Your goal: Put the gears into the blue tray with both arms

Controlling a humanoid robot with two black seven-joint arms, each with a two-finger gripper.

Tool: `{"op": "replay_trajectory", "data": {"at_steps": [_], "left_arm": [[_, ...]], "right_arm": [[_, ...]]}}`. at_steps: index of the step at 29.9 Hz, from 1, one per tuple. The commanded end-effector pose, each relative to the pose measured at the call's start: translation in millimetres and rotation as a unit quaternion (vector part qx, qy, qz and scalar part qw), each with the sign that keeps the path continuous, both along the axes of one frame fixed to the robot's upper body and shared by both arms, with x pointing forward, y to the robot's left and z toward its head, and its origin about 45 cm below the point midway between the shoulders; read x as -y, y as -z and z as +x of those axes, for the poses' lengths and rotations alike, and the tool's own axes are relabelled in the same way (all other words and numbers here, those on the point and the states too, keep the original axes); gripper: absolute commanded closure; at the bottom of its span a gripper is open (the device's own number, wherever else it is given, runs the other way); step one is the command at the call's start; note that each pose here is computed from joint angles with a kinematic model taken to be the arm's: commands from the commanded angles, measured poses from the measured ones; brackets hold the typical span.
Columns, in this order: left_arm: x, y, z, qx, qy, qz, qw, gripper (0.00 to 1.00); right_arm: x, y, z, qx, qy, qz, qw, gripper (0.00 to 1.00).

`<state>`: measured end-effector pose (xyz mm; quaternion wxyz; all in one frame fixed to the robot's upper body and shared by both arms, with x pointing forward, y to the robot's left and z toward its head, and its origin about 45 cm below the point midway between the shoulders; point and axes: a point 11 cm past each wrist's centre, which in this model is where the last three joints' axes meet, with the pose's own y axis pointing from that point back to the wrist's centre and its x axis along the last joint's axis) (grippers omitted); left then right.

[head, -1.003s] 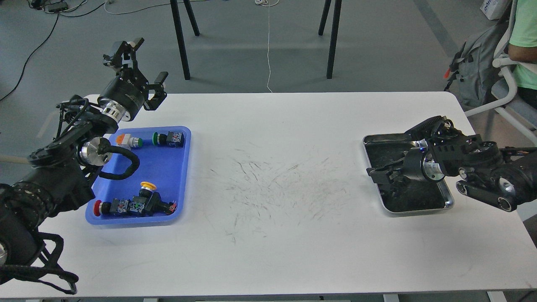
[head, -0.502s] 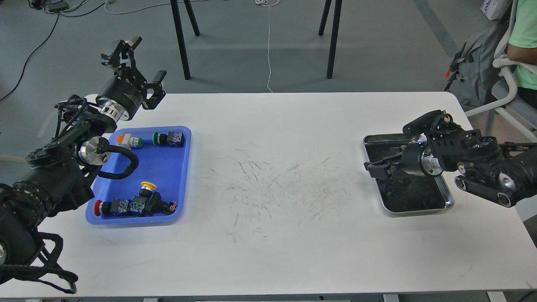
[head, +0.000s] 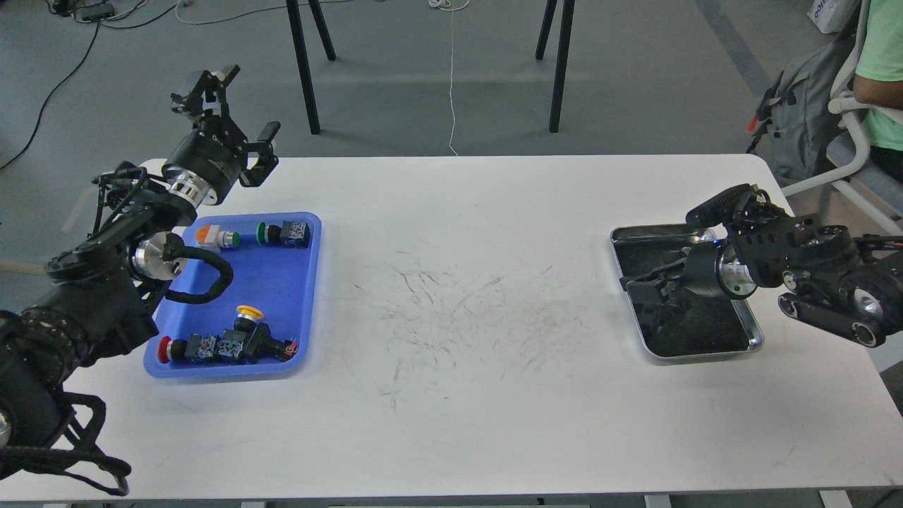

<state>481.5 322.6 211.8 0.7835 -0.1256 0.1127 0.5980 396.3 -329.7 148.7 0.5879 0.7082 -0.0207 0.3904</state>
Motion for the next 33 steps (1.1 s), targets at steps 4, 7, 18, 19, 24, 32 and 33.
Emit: {"op": "replay_trajectory", "data": {"at_steps": [4,7,18,19,24,32,33], "left_arm": [[2.0,0.6,0.0,0.0,0.001,-0.001,1.0,0.0],[1.5,0.7,0.0,0.0,0.001,-0.001,1.0,0.0],[3.0,1.9,-0.3,-0.002,0.002,-0.002,1.0,0.0],[3.8,2.1,-0.3,-0.002,0.002,-0.002,1.0,0.0],[3.8,2.1,-0.3,-0.002,0.002,-0.002,1.0,0.0],[2.2,1.7,-0.4,-0.001,0.002,-0.001,1.0,0.0],[2.2,1.7,-0.4,-0.001,0.002,-0.001,1.0,0.0]], "right_arm": [[8.9,0.4,-0.7,0.0,0.0,-0.013,1.0,0.08],[11.5,1.9,-1.6,-0.001,0.001,-0.018,1.0,0.08],[17.5,6.3,-0.4,0.001,0.007,-0.026,1.0,0.1],[18.9,5.7,0.9,0.003,0.009,-0.028,1.0,0.1],[21.6,9.3,1.6,0.005,0.012,-0.033,0.999,0.15],[13.0,13.5,1.7,0.005,0.004,-0.028,1.0,0.2],[12.9,13.4,1.8,0.005,0.004,-0.028,1.0,0.2]]}}
